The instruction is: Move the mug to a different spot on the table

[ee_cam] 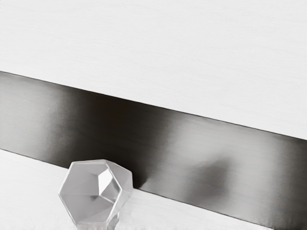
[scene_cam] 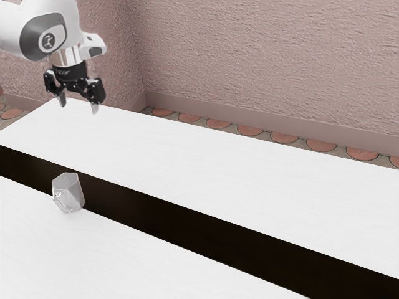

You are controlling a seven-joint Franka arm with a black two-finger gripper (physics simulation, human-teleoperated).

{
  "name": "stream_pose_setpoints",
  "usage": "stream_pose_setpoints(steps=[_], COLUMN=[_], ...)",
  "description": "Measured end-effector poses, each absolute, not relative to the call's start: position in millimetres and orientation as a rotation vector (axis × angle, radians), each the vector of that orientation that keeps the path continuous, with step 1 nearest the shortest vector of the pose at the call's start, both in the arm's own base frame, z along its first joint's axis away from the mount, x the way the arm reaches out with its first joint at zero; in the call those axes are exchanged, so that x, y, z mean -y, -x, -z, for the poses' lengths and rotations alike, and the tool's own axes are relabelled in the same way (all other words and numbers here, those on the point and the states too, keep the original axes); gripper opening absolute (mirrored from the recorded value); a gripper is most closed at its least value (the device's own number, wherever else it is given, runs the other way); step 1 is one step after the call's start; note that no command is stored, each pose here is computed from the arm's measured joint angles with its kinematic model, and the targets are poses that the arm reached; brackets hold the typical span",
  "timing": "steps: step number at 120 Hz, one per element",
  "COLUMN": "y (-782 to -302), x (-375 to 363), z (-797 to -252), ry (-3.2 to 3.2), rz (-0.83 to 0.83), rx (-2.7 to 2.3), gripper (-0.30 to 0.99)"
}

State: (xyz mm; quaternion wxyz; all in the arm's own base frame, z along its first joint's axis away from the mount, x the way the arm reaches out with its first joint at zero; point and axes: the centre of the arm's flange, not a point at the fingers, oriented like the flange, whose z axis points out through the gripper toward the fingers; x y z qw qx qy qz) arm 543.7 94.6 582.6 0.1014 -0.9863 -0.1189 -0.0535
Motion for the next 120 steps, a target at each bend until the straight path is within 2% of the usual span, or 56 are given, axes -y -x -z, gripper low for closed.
stream_pose_setpoints(steps=[28, 49, 66, 104, 120], y=[-536, -504, -476, -460, -448], x=[-123, -162, -180, -193, -199], z=[-562, -492, -436, -388, -365], ry=[2.929, 2.970, 3.009, 3.087, 3.115], rz=[0.104, -0.103, -0.186, -0.140, -0.169], rx=[0.432, 0.567, 0.647, 0.609, 0.568], gripper=[0.69, 0.69, 0.69, 0.69, 0.69])
